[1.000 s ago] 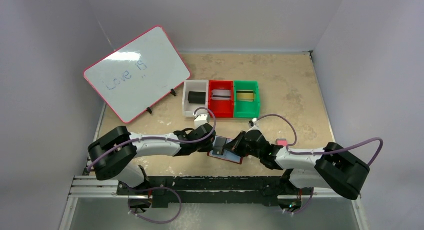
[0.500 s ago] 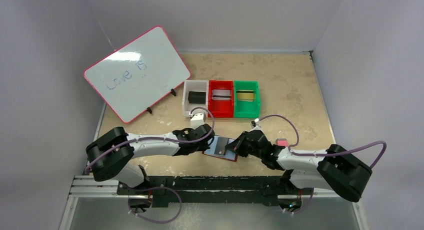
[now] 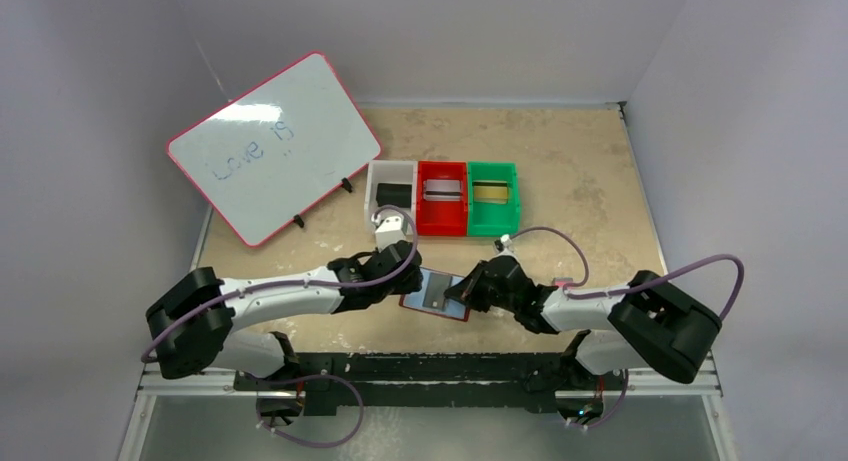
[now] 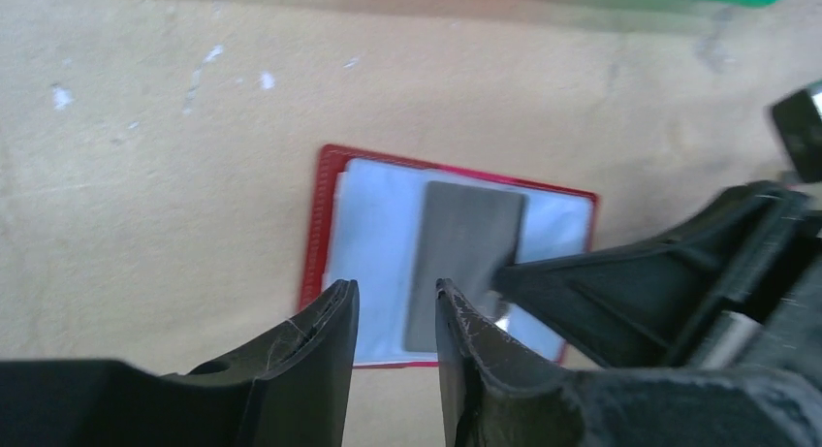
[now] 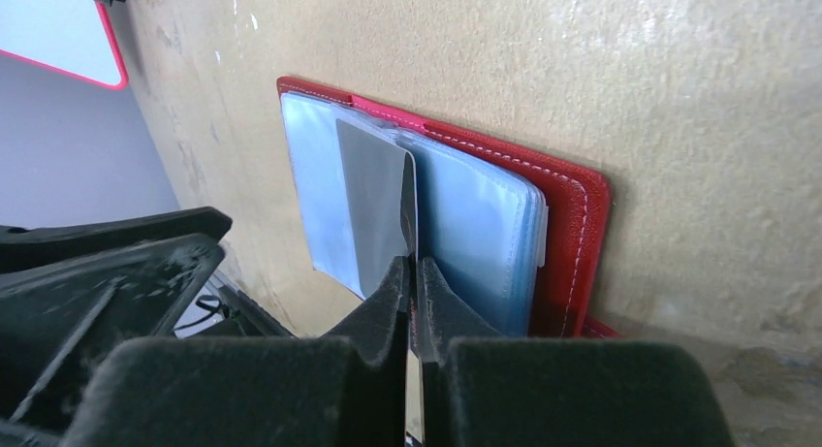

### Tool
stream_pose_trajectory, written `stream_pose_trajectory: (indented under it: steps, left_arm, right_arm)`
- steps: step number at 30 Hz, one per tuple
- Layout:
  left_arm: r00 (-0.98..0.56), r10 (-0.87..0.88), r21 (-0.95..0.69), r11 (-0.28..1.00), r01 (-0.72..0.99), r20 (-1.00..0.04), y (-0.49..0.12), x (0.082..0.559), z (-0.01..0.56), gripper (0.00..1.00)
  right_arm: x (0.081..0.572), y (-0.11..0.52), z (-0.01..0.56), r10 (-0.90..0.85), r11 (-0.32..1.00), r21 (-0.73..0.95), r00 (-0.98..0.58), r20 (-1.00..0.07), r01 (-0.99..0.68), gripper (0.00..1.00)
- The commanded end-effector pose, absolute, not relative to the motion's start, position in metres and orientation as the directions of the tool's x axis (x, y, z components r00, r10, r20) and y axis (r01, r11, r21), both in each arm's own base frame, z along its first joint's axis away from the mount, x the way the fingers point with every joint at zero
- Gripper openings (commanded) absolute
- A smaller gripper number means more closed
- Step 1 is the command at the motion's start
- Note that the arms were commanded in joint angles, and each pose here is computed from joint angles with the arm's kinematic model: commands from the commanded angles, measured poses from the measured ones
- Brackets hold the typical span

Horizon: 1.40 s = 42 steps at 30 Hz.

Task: Take the credit cards out of the card holder

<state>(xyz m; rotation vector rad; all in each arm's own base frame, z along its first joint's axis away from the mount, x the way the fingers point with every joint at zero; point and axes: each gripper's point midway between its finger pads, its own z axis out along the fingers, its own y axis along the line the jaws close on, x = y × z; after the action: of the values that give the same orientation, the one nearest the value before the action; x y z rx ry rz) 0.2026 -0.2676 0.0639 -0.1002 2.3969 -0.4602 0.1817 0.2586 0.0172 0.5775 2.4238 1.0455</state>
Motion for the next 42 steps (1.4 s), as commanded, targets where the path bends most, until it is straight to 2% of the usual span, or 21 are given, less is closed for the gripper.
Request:
stream_pose_trajectory:
  steps: [1,6,11,22,30,42]
  left_arm:
    - [-0.746,-0.218,-0.495,0.853,0.168,-0.63,-0.312,0.212,0.104,0.34]
    - [-0.812,-0.195,-0.509,0.849,0.141,-0.55,-0.324,0.202,0.072,0.28]
    - [-0.843,-0.187,-0.442,0.895,0.066,-0.504,-0.311,0.196,0.033,0.19]
    - [-0.835,-0.161,-0.27,0.963,-0.015,-0.527,-0.26,0.189,0.001,0.12]
    - [-0.83,-0.15,-0.235,0.972,-0.024,-0.537,-0.253,0.19,-0.003,0.09]
    - [-0.828,-0.155,-0.271,0.963,-0.004,-0.539,-0.261,0.191,0.004,0.07]
  right_arm:
    - [0.179,0.255,0.004,0.499,0.675,0.709,-0.834,-0.235,0.204,0.0]
    - [0.18,0.254,0.003,0.503,0.674,0.709,-0.831,-0.235,0.208,0.0]
    - [0.179,0.251,0.003,0.508,0.676,0.706,-0.828,-0.237,0.212,0.0]
    - [0.18,0.241,0.009,0.521,0.69,0.69,-0.812,-0.263,0.22,0.03]
    - [0.177,0.236,0.009,0.526,0.69,0.687,-0.81,-0.26,0.228,0.03]
    - [0.173,0.229,0.006,0.544,0.684,0.685,-0.801,-0.25,0.251,0.05]
